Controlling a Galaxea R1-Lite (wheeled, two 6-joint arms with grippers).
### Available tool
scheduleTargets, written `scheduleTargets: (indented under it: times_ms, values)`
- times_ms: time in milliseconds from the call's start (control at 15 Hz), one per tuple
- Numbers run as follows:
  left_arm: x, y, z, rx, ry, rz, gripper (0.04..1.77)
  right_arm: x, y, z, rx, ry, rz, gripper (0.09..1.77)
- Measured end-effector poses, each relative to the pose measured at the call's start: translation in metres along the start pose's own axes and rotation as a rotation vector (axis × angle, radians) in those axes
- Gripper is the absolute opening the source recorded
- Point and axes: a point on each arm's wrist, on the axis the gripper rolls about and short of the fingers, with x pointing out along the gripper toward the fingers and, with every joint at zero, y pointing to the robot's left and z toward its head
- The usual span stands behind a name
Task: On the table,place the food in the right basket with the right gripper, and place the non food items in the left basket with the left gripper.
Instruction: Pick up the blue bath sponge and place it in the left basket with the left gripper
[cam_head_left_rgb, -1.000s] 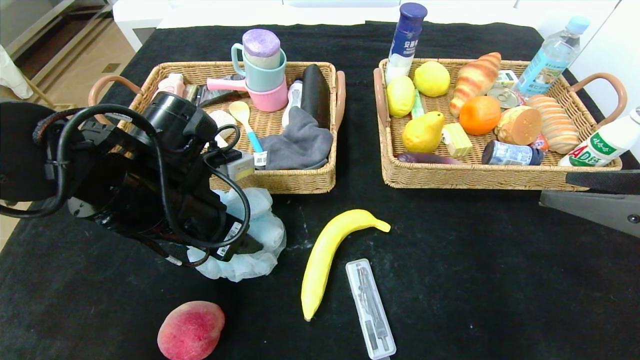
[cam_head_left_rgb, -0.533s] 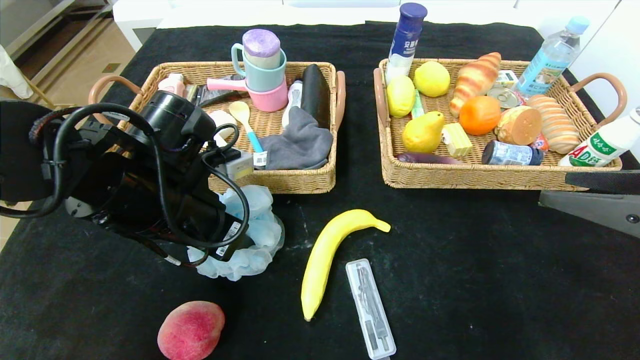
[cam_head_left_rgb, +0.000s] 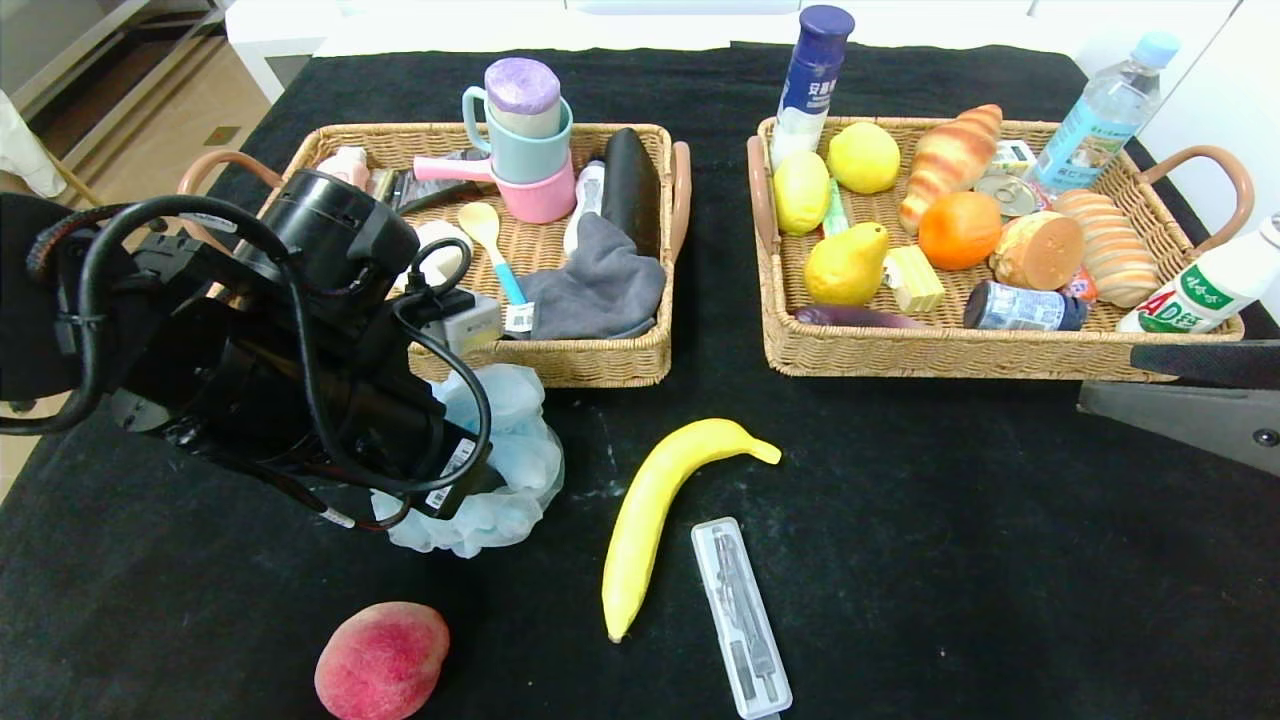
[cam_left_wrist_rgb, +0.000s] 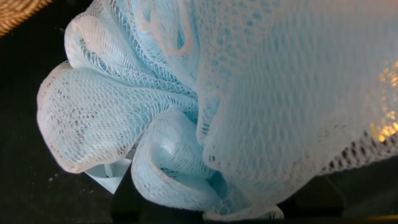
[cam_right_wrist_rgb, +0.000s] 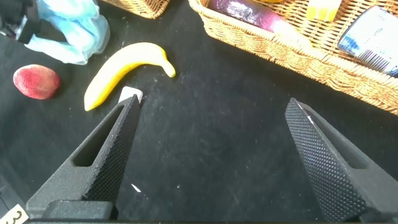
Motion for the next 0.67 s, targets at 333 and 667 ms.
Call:
scheduleTargets:
  times_ms: [333, 667]
  values:
    - [-0.02, -0.002, 0.002, 0.009, -0.062, -0.005, 0.75, 0.0, 0.0, 0.0, 0.0, 0.0, 0.001, 1.71]
    - [-0.062, 0.002, 0.014, -0.006, -0.215, 0.003, 0.73, -0.002, 0.001, 0.0, -0.003, -0.005, 0.0, 1.71]
